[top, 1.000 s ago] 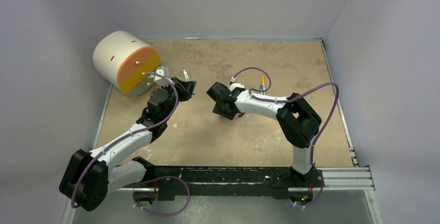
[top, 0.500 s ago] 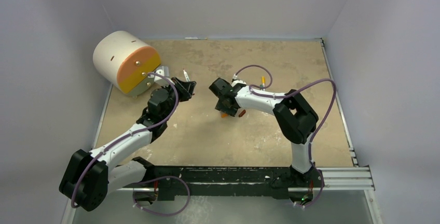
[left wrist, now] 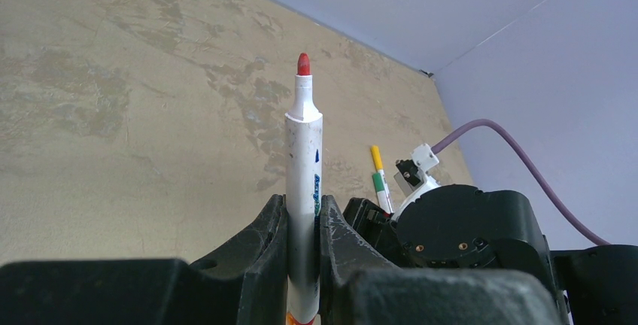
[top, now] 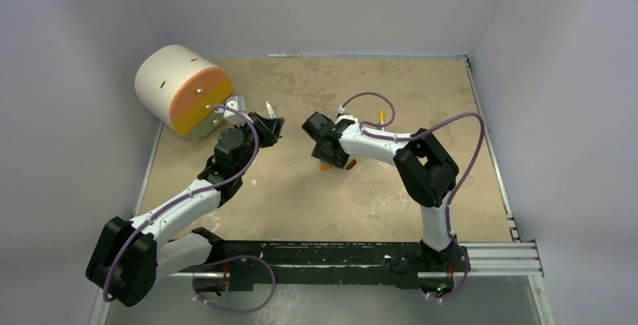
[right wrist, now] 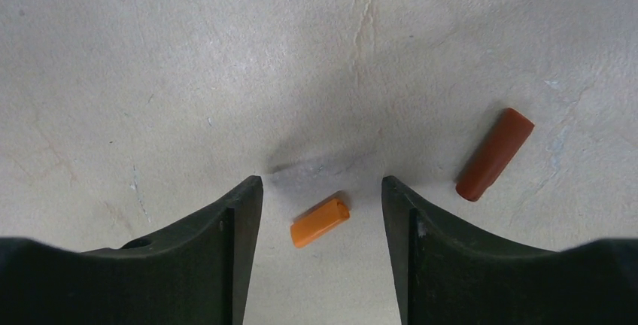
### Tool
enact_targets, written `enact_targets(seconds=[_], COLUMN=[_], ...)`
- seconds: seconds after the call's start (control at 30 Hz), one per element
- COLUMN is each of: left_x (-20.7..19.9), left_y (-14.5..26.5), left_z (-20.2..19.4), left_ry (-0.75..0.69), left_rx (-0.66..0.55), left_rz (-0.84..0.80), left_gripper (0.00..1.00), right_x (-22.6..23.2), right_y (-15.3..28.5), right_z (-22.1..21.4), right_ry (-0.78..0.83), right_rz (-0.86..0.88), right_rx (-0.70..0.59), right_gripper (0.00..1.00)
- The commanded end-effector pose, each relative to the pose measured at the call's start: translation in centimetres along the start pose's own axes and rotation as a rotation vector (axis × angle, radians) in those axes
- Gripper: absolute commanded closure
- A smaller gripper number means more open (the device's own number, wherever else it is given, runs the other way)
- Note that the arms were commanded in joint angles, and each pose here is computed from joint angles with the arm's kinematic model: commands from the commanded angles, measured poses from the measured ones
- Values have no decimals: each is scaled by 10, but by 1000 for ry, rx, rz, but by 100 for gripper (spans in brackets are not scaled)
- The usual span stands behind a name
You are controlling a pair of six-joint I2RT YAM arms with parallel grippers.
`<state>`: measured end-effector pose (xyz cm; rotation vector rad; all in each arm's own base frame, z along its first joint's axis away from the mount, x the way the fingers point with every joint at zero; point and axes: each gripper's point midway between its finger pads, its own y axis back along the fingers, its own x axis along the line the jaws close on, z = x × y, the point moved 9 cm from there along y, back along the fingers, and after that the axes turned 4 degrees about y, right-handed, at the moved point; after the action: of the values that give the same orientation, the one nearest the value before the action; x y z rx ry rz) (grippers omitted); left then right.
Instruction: Insert the pens into the pen caps
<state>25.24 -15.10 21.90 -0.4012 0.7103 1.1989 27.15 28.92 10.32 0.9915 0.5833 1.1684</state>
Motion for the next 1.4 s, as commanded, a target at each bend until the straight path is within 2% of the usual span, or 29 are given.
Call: enact_targets(seconds=[0.0,0.17,0.73,0.9,1.03,1.37], left_x=[-8,-8,-7,-6,-6,-5], left_y=[0,2,7,8,8,7], left_z=[10,10,9,9,10,8], left_ry=[18,20,32,25,23,26], left_rx=[-46,-48,-49,-48,-48,-44], left_rz=[-38,-40,-52,-44,-40,-38], left_gripper=[100,100,100,100,100,100], right_x=[-3,2,0,3,5,1], right_y=[18,17,17,13,11,13], right_z=[9,-4,-23,-20,-20,-16], right_ry=[-40,-18,-30,-13,-9,19], right_rz=[-14,-24,-63,-54,-56,-53], right_rx=[-53,-24,24,6,7,-35], right_gripper=[37,37,49,57,59,71])
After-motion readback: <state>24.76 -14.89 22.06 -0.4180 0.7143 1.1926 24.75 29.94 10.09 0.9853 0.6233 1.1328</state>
